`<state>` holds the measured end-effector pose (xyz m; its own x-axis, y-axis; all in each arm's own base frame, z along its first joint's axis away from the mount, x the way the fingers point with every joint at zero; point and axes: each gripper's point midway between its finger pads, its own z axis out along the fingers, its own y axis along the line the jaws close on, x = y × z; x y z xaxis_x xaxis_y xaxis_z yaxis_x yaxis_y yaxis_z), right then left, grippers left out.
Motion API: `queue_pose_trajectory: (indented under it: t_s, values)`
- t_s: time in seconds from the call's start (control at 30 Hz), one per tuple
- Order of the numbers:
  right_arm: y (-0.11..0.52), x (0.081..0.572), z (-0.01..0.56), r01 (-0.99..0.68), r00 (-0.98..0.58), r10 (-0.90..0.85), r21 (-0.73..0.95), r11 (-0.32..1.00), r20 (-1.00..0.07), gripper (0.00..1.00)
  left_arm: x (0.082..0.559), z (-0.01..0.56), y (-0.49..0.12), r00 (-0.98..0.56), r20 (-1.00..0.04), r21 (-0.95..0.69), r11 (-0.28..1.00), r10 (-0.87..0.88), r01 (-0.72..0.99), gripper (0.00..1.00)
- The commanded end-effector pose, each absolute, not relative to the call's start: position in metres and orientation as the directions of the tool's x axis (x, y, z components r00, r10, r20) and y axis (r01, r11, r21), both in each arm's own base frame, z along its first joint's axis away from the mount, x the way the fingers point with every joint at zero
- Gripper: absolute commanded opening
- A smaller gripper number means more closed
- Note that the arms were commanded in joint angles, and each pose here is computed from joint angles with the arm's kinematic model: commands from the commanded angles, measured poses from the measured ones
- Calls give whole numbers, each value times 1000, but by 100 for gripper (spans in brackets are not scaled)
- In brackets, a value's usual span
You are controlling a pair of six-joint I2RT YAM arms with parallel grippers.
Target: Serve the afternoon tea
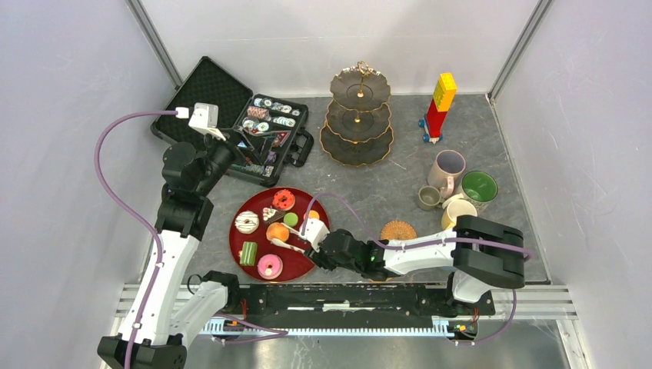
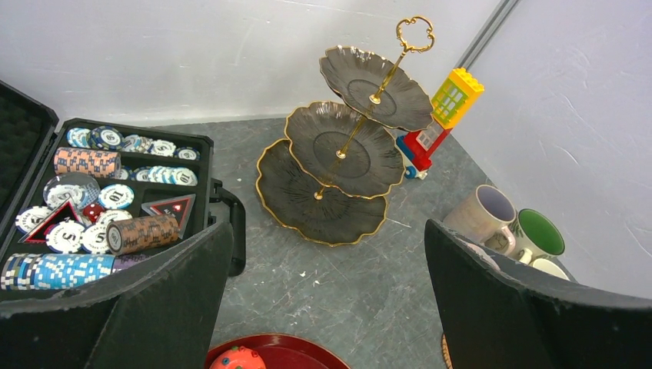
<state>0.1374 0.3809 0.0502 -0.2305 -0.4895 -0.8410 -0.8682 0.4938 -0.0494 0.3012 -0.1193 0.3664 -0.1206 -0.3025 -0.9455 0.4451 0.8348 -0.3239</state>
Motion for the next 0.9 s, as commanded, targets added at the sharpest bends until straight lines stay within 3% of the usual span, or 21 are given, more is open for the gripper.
queue_pose_trajectory:
  t_s: [0.0,0.4,0.87]
  values:
    - [402,143,69,-865,-216,-426,-30,500,-879,52,294,388,-125,-105,-934,-349,805,-342,479,100]
    - [384,151,92,-828,-217,-396,-46,559,-892,50,293,389,-126,-107,-933,-350,801,-343,486,100]
    - [263,222,104,-604,-293,-323,-88,792,-900,44,293,389,-126,-111,-931,-357,799,-348,485,100]
